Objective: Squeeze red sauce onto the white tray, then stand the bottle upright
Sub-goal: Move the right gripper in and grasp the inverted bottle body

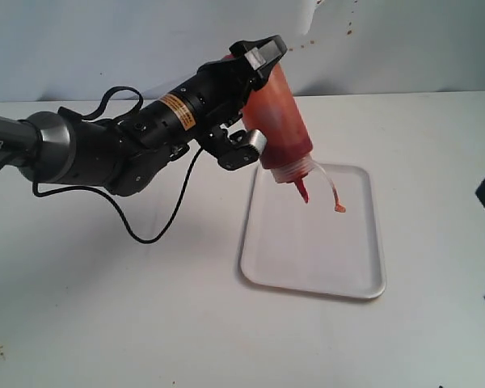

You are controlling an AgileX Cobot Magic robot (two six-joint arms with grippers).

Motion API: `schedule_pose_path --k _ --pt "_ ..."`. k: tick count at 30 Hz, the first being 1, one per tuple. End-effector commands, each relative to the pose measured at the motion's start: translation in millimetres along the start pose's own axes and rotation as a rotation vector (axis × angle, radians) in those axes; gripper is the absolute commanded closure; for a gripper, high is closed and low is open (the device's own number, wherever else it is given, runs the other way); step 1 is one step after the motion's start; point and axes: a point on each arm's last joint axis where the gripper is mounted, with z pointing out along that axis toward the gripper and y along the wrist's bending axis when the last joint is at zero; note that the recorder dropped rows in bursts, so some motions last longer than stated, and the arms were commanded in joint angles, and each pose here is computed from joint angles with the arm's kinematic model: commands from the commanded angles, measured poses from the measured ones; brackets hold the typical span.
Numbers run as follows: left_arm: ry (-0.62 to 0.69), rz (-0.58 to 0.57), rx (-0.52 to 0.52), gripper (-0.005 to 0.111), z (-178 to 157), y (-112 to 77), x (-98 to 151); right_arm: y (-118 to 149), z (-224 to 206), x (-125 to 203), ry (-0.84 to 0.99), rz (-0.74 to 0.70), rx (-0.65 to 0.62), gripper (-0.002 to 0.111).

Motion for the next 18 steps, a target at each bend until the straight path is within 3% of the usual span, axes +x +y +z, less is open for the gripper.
schedule_pose_path --k 1,12,15,18 --pt "0.073 -0.017 -0.074 0.107 2 11.8 10 -1 33 -2 0.120 -0.002 0.006 0.108" --pt "0.072 -0.015 -0.078 0.107 2 12.2 10 -6 135 -8 0.248 -0.011 0.001 0.104" --pt "0.072 -0.015 -0.078 0.107 2 12.2 10 -7 149 -6 0.262 0.008 0.004 0.085" --pt "0.072 -0.015 -0.078 0.107 2 12.2 10 -7 161 -5 0.271 -0.022 -0.014 0.048"
